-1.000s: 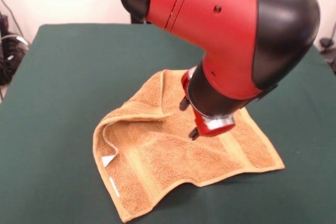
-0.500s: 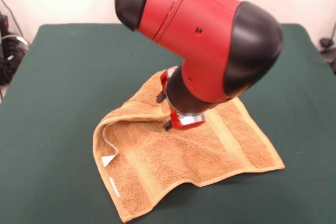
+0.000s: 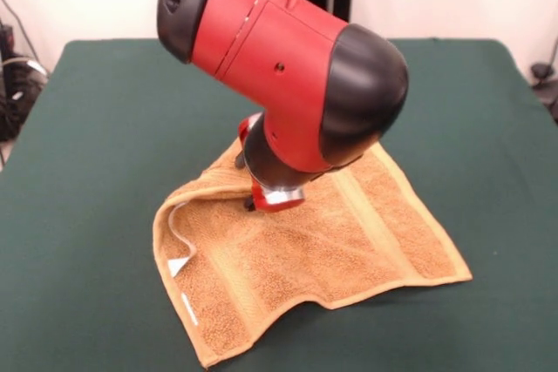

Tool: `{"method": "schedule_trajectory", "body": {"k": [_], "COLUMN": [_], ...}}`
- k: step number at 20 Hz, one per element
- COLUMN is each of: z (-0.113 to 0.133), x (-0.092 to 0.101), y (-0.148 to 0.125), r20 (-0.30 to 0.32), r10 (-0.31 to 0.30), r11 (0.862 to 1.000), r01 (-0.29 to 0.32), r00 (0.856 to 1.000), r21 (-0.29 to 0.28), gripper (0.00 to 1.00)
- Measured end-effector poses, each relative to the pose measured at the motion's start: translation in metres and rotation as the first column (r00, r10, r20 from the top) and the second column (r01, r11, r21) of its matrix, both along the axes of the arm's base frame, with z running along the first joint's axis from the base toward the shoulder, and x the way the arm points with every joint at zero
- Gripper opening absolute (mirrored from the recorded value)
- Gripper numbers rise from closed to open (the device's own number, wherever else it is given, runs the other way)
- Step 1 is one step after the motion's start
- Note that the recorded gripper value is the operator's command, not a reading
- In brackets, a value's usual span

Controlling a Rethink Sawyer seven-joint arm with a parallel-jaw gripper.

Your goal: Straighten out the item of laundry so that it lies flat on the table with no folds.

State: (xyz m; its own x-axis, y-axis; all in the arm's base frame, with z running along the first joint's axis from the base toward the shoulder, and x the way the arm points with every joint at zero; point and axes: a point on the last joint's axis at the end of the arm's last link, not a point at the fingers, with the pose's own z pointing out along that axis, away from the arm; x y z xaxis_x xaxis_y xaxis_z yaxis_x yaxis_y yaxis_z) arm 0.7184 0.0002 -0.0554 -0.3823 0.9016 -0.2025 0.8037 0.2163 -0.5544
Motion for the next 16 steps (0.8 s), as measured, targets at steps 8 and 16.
{"method": "schedule_trajectory", "body": {"k": [8, 16], "z": [0.002, 0.029], "x": [0.001, 0.001], "y": [-0.001, -0.02], "r20": [0.01, 0.045], "r10": [-0.003, -0.071], "r11": [1.0, 0.994], "r01": [0.002, 0.067], "r00": [1.0, 0.996], "r21": [0.02, 0.081], "gripper": [1.0, 1.0]}}
